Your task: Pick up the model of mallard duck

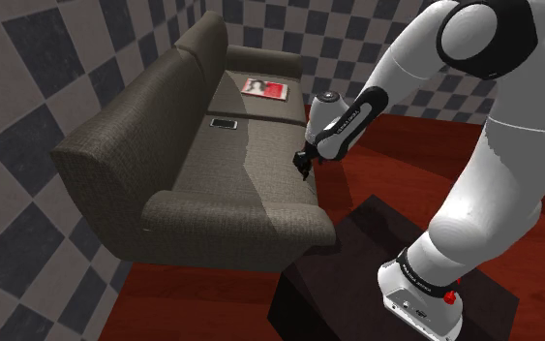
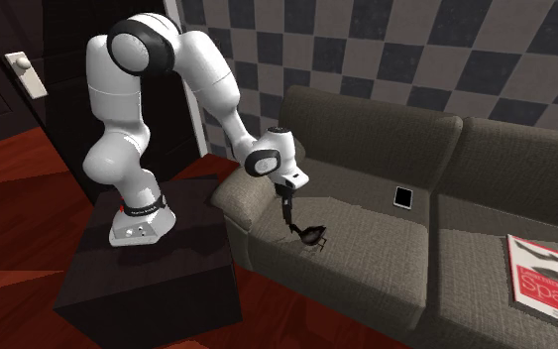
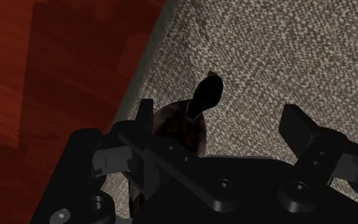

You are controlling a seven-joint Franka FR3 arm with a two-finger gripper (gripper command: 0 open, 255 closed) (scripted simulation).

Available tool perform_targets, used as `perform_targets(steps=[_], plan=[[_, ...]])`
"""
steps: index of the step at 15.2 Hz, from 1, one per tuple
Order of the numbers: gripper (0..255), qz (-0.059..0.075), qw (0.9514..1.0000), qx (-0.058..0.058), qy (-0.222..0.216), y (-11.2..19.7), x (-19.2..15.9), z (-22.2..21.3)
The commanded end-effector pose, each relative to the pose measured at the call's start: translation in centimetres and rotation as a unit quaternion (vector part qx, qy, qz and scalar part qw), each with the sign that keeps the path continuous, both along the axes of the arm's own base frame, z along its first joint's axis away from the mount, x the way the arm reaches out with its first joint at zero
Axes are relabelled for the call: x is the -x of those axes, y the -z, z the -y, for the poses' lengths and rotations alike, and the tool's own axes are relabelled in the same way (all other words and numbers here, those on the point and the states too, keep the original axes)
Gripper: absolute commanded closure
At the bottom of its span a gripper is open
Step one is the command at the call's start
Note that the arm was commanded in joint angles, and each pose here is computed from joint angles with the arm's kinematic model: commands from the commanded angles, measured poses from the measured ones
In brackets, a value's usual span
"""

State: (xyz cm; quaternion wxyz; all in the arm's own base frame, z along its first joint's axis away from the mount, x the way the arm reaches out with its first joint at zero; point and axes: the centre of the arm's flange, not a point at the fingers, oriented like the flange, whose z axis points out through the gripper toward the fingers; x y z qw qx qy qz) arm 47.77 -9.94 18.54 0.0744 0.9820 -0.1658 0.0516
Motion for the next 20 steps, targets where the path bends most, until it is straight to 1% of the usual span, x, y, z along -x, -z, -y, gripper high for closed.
perform_targets(steps=[1,9,11,12,20], plan=[[0,0.003,0.9999,0.002,0.010,2.4,-0.7,0.9],[0,0.004,0.9999,0.002,0.011,6.6,-0.8,1.0],[0,0.004,0.9999,0.002,0.011,6.6,-0.8,1.0],[255,0.004,0.9999,0.002,0.011,6.6,-0.9,1.0],[255,0.004,0.9999,0.002,0.011,6.6,-0.9,1.0]])
